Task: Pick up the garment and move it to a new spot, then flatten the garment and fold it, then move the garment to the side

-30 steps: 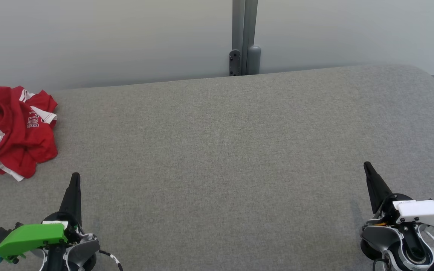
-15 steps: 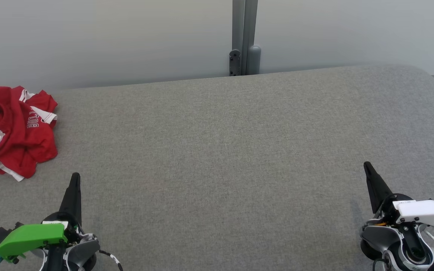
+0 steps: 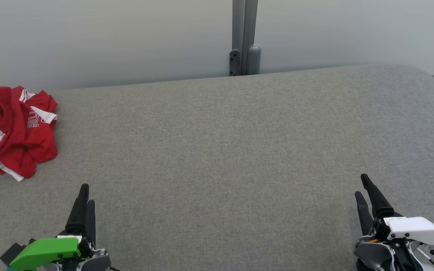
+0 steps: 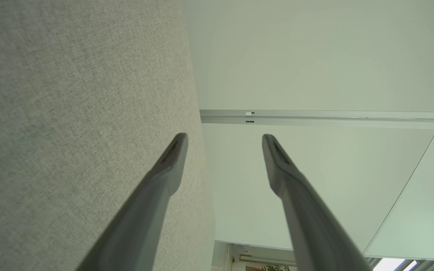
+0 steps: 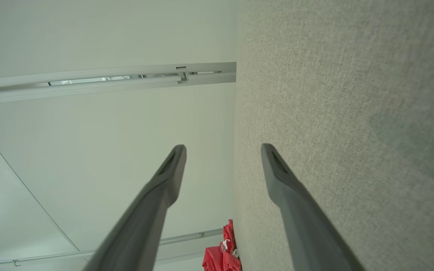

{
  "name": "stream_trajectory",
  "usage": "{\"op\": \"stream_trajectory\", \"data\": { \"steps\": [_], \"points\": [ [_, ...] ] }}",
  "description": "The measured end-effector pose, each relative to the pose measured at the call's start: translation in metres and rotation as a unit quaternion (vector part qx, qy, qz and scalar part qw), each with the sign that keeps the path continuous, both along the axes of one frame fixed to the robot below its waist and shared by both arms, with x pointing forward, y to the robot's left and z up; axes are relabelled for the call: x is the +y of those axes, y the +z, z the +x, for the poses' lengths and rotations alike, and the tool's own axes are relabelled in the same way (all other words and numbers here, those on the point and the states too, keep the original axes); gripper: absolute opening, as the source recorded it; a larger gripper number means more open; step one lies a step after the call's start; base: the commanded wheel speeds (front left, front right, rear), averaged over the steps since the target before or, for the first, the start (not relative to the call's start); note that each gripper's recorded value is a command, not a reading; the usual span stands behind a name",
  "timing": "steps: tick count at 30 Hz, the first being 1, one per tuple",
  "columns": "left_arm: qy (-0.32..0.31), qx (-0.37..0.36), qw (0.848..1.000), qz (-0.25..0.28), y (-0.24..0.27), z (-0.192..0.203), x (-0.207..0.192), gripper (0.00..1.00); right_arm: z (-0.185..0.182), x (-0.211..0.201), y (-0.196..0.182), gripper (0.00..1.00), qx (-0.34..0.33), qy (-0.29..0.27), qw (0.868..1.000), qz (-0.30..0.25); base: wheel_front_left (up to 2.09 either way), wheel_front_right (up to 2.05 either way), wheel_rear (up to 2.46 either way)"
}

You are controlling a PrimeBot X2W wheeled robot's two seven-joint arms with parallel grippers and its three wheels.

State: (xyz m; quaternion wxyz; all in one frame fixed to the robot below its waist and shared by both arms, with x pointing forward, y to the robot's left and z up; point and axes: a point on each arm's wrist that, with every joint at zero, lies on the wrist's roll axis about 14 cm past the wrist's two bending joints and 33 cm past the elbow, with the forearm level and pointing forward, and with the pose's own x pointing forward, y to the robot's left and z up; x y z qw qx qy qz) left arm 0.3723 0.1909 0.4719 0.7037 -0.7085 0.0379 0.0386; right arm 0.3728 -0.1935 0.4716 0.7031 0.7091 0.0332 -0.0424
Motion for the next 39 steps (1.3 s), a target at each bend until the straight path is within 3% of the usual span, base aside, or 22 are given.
{"op": "stream_trajectory", "data": {
  "steps": [9,19,30,39],
  "points": [
    [-0.002,-0.008,0.999,0.04,0.009,0.003,-0.005,1.0,0.002,-0.002,0.008,1.0,-0.011,-0.008,0.999,-0.043,0.0,0.0,0.0],
    [-0.012,-0.02,0.99,0.137,0.023,0.006,-0.012,1.0,0.005,-0.004,0.027,1.0,-0.037,-0.009,0.989,-0.142,0.0,0.0,0.0],
    [-0.023,-0.036,0.967,0.251,0.035,0.008,-0.023,1.0,0.006,0.002,0.045,1.0,-0.064,-0.003,0.966,-0.249,0.0,0.0,0.0],
    [-0.029,-0.041,0.942,0.331,0.037,0.006,-0.028,1.0,0.004,0.013,0.051,1.0,-0.078,0.012,0.938,-0.337,0.0,0.0,0.0]
  ]
}}
